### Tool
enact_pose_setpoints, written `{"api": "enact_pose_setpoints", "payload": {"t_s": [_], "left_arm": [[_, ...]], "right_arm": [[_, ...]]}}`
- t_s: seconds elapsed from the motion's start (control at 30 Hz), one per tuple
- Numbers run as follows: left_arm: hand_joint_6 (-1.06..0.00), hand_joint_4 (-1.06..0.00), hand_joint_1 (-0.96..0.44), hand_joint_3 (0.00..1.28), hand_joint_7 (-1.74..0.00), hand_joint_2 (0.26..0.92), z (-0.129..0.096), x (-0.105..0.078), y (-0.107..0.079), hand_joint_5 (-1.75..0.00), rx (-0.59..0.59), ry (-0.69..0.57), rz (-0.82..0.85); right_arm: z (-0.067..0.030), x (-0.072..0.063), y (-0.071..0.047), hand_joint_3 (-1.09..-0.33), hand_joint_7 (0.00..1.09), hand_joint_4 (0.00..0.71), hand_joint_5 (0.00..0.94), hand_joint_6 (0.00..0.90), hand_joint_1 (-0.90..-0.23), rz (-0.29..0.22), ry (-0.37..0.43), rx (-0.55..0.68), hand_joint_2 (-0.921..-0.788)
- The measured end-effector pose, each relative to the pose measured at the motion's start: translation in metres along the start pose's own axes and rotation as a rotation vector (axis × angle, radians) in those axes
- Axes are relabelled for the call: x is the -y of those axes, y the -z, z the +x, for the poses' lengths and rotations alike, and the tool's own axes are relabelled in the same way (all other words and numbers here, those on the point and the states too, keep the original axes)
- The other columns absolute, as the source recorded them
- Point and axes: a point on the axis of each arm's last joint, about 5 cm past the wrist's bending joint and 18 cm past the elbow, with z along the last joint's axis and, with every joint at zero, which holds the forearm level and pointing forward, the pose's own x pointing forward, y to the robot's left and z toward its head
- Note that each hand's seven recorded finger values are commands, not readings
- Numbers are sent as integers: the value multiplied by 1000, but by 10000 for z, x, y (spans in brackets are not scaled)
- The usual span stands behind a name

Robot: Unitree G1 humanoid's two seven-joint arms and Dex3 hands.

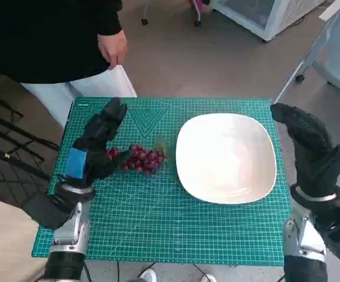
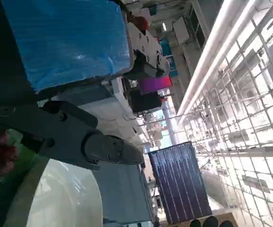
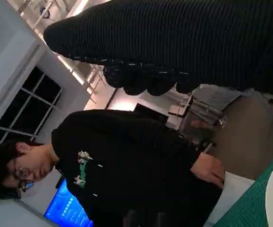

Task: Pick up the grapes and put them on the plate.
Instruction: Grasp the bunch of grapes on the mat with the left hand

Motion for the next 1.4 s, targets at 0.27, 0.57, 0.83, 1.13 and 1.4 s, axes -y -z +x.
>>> {"api": "enact_pose_setpoints", "payload": {"t_s": [0.27, 0.57, 0.83, 1.13, 1.4], "left_arm": [[-406, -346, -382, 114, 0, 921, 1, 1, 1, 0, -3, 3, 0], [-406, -346, -381, 113, 0, 921, 3, 1, 0, 0, -7, 4, -2], [-406, -347, -381, 112, 0, 921, 6, 2, -4, 0, -7, 5, -2], [-406, -347, -371, 112, 0, 921, 7, 2, -6, 0, -6, 5, -2], [-369, -305, -384, 100, 0, 921, 17, 14, -25, 0, -1, 10, 13]], "right_arm": [[0, 0, 0, -727, 374, 178, 0, -1, -578, 0, 0, 0, -921], [0, 0, 1, -725, 376, 179, 1, -1, -579, 0, 0, -1, -921], [2, 0, 1, -724, 378, 180, 1, -1, -578, 0, -1, 0, -921], [3, 0, 0, -727, 377, 180, 1, -1, -572, -2, -2, 0, -921], [2, 1, -1, -726, 377, 181, 1, -1, -576, -2, -1, 0, -921]]}}
